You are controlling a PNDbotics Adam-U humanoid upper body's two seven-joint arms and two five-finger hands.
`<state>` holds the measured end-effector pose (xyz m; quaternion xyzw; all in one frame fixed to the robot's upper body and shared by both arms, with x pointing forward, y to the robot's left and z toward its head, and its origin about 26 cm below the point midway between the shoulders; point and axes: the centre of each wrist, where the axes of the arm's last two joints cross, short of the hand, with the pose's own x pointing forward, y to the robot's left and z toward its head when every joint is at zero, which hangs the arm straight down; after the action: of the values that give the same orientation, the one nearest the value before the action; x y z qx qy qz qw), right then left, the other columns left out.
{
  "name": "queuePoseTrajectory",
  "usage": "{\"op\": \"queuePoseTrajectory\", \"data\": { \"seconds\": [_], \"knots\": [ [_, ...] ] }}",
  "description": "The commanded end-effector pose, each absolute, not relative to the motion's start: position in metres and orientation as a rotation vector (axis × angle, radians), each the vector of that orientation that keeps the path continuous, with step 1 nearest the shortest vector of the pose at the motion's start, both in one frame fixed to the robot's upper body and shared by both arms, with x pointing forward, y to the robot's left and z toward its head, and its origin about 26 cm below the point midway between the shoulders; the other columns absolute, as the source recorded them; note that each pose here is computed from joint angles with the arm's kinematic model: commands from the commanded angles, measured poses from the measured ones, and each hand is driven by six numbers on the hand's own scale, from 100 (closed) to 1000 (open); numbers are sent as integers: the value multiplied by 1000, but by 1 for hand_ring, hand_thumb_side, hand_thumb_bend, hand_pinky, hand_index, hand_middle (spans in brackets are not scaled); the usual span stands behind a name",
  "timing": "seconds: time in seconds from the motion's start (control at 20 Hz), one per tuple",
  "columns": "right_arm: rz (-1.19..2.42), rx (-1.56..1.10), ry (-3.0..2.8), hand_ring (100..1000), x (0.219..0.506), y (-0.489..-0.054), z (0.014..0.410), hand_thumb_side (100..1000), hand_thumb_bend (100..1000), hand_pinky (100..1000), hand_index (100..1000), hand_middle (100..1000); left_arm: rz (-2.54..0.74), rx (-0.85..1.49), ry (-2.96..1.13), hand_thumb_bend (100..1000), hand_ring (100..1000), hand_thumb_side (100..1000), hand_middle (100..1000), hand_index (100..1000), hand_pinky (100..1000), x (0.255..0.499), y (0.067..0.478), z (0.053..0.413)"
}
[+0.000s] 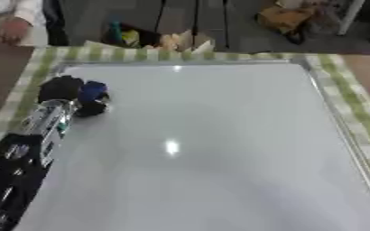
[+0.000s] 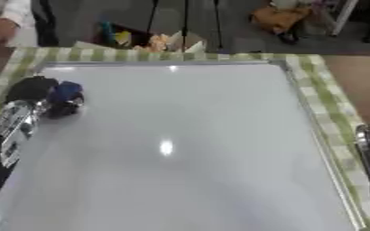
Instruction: Wipe the whiteboard clean with a brush.
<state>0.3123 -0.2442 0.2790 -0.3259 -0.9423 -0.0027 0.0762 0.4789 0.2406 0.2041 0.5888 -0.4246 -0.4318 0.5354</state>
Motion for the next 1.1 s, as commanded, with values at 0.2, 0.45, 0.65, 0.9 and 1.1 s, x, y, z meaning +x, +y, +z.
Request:
{"op": "queuePoseTrajectory", "data": {
  "seconds": [0.2,0.45,0.65,0.9,1.1],
  "knots": [
    [-5,-984,-2843,837,309,-246,285,960,100,812,822,770,-990,1449,-957,100,460,816,483,775,301,479,259,207],
    [-3,-985,-2842,837,309,-246,285,959,100,812,822,771,-992,1462,-962,100,456,816,479,774,295,478,258,209],
    [-1,-984,-2841,837,309,-246,284,959,100,812,822,771,-1009,1435,-998,100,453,821,477,774,290,476,254,212],
    [1,-982,-2841,837,309,-246,284,959,100,812,822,770,-1038,1425,-1071,100,446,826,473,775,275,469,244,224],
    [4,-983,-2840,837,309,-246,284,958,100,812,822,770,-1056,1441,-1159,100,436,836,467,774,259,459,235,242]
  ]
}}
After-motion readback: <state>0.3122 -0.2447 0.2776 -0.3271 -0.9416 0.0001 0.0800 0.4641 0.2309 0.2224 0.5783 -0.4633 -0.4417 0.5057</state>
